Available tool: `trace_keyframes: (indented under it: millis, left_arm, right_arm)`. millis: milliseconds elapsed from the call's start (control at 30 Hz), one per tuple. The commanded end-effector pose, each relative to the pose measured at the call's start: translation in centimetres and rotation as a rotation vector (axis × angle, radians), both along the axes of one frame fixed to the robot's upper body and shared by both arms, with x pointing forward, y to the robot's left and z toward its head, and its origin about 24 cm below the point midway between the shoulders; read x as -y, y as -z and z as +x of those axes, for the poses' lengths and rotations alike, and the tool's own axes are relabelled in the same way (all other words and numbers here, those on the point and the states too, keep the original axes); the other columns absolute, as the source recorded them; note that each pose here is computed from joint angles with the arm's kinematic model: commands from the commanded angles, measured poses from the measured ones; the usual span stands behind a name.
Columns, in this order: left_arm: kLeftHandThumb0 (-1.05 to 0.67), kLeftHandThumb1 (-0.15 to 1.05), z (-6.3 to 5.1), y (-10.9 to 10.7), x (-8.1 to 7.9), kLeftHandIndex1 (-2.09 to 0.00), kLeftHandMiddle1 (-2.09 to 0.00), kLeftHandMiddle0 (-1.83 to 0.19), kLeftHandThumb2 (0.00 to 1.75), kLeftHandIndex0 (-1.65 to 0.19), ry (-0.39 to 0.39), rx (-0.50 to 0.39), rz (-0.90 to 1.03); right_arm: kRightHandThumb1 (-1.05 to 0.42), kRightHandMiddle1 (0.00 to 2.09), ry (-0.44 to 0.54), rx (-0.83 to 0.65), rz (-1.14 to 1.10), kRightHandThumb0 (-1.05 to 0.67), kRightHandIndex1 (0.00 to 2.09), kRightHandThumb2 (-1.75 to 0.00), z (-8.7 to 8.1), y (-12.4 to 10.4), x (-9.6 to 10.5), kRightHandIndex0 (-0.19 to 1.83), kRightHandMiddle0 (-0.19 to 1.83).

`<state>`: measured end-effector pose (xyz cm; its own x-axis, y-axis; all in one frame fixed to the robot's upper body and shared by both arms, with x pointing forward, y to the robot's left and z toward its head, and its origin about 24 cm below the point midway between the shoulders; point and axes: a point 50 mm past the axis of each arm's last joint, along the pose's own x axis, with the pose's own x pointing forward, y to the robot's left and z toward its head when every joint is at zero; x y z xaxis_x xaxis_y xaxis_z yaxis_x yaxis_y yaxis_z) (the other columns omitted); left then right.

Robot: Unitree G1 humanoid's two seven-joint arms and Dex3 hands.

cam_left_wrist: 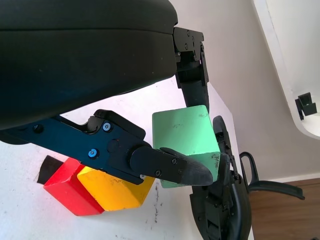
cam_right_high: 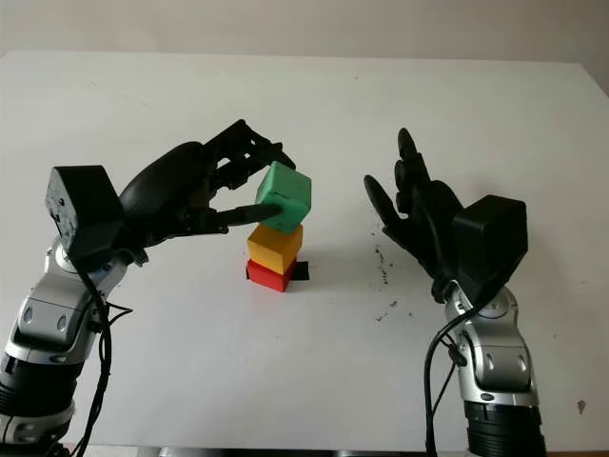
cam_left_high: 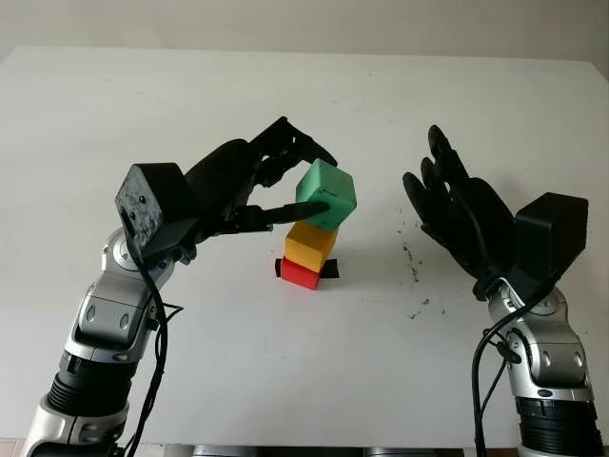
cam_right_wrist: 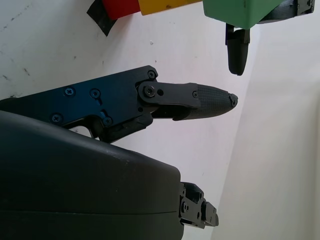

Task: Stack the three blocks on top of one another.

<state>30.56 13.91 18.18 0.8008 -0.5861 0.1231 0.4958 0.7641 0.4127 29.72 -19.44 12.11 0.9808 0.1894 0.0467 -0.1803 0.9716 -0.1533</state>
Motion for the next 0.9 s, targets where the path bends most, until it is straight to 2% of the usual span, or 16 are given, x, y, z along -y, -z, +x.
trace_keyframes:
  millis: [0,333,867]
  left_arm:
    - [-0.44,1.05,-0.37,-0.17,0.21,-1.84,-0.06,-0.1,0.35,-0.11,0.006,0.014,-0.01]
    - [-0.45,1.05,-0.56,-0.22,0.08,-1.93,-0.06,-0.12,0.36,-0.06,-0.006,0.02,0.02]
    - [-0.48,1.05,-0.98,0.35,-0.43,-1.88,-0.05,-0.11,0.37,-0.03,-0.031,0.046,0.101]
  right_arm:
    - [-1.05,0.02,0.006,-0.003,-0.007,-0.66,0.0,-0.42,-0.22,0.09,0.26,-0.19,-0.19]
    - [-1.05,0.02,0.004,-0.003,-0.019,-0.66,0.0,-0.43,-0.16,0.05,0.19,-0.19,-0.19]
    - [-1.05,0.01,-0.004,-0.002,-0.01,-0.67,0.0,-0.42,-0.03,-0.06,0.3,-0.19,-0.19]
